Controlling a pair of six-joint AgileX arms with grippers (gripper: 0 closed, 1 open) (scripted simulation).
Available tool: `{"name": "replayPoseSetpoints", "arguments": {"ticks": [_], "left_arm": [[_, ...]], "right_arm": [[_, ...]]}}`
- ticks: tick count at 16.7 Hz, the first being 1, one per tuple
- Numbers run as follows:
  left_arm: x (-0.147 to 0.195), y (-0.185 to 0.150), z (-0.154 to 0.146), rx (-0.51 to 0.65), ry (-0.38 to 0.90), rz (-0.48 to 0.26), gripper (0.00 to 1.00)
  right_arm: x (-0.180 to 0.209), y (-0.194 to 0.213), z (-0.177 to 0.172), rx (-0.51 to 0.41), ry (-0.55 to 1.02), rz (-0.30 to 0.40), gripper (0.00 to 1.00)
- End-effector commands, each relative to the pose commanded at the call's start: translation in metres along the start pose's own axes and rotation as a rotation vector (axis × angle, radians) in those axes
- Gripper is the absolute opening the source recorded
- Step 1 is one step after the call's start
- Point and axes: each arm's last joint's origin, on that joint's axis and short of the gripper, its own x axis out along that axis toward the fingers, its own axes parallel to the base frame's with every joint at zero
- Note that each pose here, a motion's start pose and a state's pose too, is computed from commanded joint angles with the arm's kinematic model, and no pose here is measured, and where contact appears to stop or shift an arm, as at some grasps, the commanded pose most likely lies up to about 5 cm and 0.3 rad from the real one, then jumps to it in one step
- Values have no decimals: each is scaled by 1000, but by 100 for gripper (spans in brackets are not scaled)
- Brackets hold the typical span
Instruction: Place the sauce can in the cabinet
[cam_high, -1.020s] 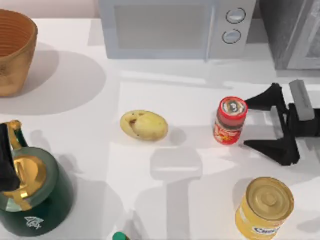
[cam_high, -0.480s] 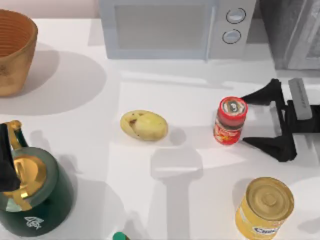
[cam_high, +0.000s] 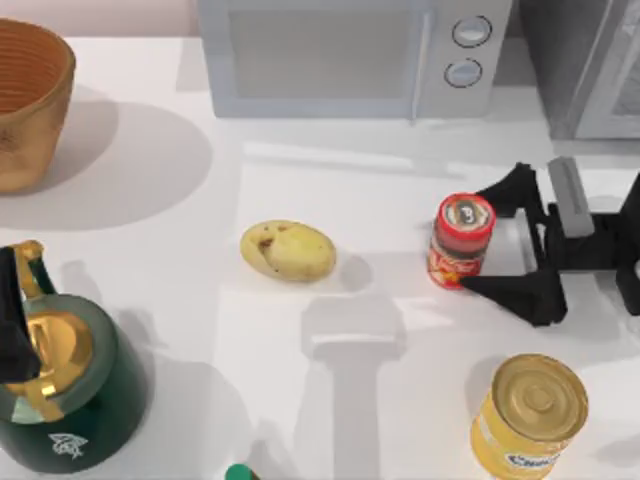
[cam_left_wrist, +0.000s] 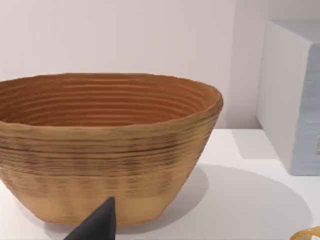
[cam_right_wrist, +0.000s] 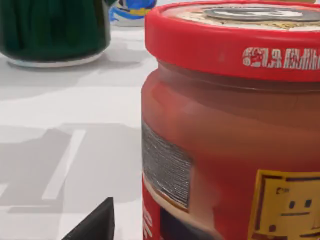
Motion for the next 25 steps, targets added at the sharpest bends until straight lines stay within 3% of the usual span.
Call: {"name": "replayPoseSetpoints", "arguments": {"ticks": [4,9,22,25], "left_arm": [[0,0,0,0,0,0,100],[0,0,0,0,0,0,100],[0,0,0,0,0,0,100],[0,0,0,0,0,0,100]], "right_arm": [[27,8,7,-2,-13,-3,100],[30,8,9,-6,-16,-3,100],[30,8,9,-6,-16,-3,2],[30,8,9,-6,-16,-3,0]]}}
